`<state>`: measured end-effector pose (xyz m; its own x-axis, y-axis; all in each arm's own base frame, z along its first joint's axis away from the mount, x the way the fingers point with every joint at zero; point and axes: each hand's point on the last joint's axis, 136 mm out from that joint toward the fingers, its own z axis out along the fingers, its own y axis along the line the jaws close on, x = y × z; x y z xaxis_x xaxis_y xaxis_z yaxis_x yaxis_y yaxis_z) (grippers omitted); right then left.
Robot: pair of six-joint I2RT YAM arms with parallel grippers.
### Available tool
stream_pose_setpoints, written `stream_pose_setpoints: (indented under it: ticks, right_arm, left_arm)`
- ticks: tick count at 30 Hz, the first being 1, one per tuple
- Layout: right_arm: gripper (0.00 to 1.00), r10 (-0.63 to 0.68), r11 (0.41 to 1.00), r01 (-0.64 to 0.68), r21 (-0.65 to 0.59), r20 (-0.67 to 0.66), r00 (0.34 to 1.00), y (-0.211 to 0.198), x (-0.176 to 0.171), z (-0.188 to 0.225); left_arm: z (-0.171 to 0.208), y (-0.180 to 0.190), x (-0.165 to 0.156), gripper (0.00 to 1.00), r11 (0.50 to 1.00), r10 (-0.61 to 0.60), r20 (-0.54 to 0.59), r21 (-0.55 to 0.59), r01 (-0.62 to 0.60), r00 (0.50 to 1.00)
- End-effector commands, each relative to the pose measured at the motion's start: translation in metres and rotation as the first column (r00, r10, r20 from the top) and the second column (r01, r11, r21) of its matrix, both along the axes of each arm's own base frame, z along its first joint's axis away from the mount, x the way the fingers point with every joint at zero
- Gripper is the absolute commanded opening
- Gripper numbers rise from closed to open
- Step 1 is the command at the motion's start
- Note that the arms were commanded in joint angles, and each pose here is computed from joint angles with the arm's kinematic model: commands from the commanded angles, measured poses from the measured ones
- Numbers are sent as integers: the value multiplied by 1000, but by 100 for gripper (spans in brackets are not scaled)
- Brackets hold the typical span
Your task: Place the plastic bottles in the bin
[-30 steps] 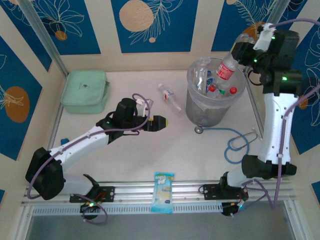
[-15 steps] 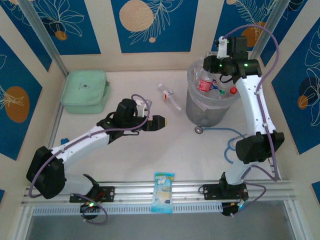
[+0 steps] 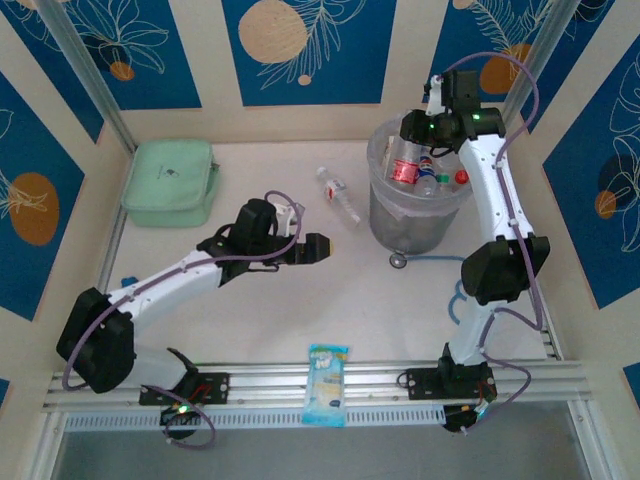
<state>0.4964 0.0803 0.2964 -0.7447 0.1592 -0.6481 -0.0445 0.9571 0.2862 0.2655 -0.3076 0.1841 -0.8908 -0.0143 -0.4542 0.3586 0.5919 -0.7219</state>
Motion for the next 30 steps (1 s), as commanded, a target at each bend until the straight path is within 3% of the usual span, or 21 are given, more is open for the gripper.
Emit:
stream_pose_setpoints:
  ticks: [1,4,9,16,21,26,30]
  right_arm:
    - [11,-4,1000,-3,-14,-496,868,13,-51,-140]
    - [15,26,999,-6,42,-495,869,23,-55,-129]
    - [23,103,987,-41,153,-423,900,41,-59,-76]
    - [47,206,968,-136,211,-358,911,64,-70,-36]
    - [65,190,972,-129,196,-338,922,60,-76,-20]
    - [82,167,978,-126,165,-270,948,51,-84,18]
    - [87,140,986,-115,120,-226,964,41,-93,41]
  left_arm:
    - [-5,3,5,97,999,3,-26,38,-2,1000]
    - [-5,4,14,97,997,30,-26,73,-28,999]
    - [-2,2,34,98,992,81,-23,102,-78,996]
    - [-6,-7,65,98,984,107,4,146,-106,994]
    - [-15,-8,93,99,968,200,-11,157,-196,980]
    - [-35,3,125,99,914,355,-19,218,-343,935]
    - [-51,-5,147,99,897,391,-12,229,-378,920]
